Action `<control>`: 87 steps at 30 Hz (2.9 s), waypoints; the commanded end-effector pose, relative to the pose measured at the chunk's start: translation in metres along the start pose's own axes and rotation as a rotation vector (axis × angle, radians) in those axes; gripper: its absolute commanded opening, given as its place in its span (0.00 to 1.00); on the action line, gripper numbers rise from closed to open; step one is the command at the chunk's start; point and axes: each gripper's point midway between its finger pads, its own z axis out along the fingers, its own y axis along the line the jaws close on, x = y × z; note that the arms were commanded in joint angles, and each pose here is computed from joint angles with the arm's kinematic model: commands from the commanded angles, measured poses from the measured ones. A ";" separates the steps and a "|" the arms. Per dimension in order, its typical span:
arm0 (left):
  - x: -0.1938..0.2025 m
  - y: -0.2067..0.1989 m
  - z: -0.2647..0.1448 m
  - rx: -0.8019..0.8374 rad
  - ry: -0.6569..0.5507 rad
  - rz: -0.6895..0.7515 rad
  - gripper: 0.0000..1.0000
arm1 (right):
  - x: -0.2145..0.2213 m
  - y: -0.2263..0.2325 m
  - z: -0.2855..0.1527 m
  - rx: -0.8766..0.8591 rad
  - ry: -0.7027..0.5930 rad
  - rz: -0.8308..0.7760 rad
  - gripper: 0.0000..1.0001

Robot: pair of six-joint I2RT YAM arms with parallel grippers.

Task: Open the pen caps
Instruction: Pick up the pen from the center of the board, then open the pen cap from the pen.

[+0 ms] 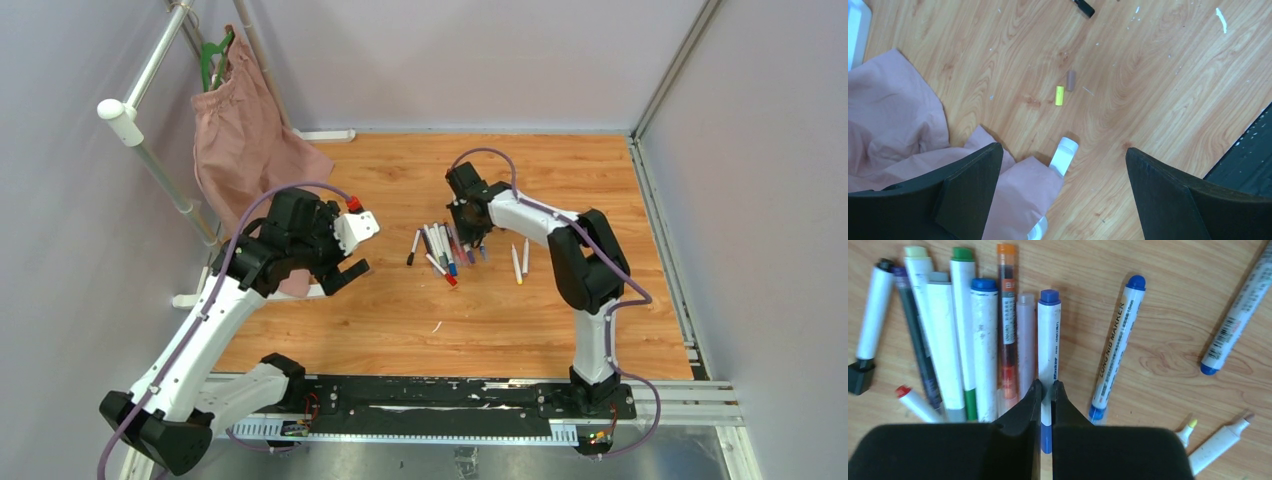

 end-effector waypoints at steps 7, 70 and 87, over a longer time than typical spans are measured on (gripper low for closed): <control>-0.045 -0.012 -0.002 0.123 -0.125 -0.170 1.00 | -0.069 0.063 -0.147 -0.352 -0.404 0.217 0.00; 0.030 -0.040 0.030 0.177 -0.005 0.519 0.00 | 0.026 0.228 -0.229 -1.185 0.168 0.045 0.60; 0.029 -0.047 0.030 0.221 -0.019 0.598 0.00 | 0.055 0.268 -0.205 -1.322 0.368 0.038 0.17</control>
